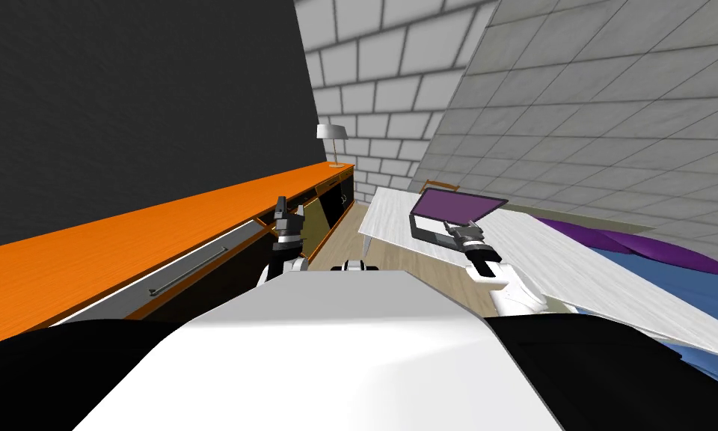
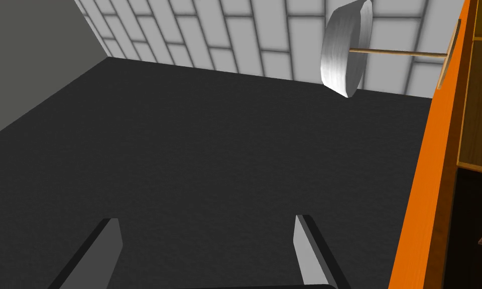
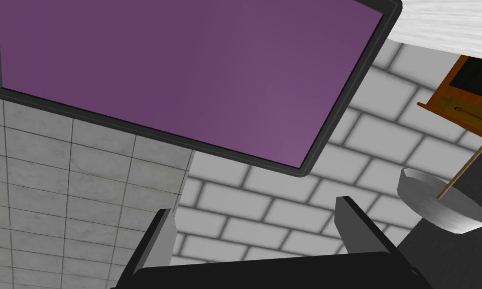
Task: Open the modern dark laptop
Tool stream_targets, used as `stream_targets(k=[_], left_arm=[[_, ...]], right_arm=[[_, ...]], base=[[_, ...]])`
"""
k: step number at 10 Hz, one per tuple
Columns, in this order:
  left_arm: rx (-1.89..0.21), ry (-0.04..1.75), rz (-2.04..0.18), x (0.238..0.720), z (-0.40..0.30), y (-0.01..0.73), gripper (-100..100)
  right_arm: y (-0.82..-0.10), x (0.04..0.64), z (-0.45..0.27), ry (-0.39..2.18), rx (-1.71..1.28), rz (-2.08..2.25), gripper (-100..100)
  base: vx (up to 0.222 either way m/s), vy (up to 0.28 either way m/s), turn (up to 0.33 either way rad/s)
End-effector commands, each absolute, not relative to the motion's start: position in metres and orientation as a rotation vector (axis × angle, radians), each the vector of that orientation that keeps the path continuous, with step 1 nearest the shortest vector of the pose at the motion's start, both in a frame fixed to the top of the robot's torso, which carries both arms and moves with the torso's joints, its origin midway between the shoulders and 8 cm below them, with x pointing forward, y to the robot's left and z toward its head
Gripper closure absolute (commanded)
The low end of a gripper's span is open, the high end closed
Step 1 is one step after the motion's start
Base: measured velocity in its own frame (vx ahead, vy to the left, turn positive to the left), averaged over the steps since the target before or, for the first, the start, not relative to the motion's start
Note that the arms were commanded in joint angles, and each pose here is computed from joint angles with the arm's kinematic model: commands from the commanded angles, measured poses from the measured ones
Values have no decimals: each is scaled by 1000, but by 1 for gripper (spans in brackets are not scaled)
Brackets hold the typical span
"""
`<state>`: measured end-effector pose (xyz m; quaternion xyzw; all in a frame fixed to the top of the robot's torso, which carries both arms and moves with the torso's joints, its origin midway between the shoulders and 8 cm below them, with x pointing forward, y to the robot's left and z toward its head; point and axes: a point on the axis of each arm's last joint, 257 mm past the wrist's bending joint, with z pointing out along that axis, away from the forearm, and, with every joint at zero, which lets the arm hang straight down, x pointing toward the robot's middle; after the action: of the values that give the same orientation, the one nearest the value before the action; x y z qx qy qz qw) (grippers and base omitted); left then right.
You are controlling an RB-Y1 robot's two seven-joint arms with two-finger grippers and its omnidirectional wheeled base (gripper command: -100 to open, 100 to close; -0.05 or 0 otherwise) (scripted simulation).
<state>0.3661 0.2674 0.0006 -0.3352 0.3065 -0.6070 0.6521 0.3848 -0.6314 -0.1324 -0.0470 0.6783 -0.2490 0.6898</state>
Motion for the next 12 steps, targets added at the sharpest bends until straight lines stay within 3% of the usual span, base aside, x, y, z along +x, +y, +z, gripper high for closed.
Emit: stream_targets(k=[1, 4, 12], left_arm=[[-761, 696, -1378, 366, 1, 267, 0], [-761, 696, -1378, 366, 1, 267, 0], [-761, 696, -1378, 366, 1, 267, 0]], right_arm=[[-667, 376, -132, 1554, -130, -677, -100], [-723, 364, -122, 1599, -183, -885, -100], [-803, 333, -106, 1677, -229, -1162, -100]], base=[[29, 52, 218], [58, 109, 304], [48, 66, 160]])
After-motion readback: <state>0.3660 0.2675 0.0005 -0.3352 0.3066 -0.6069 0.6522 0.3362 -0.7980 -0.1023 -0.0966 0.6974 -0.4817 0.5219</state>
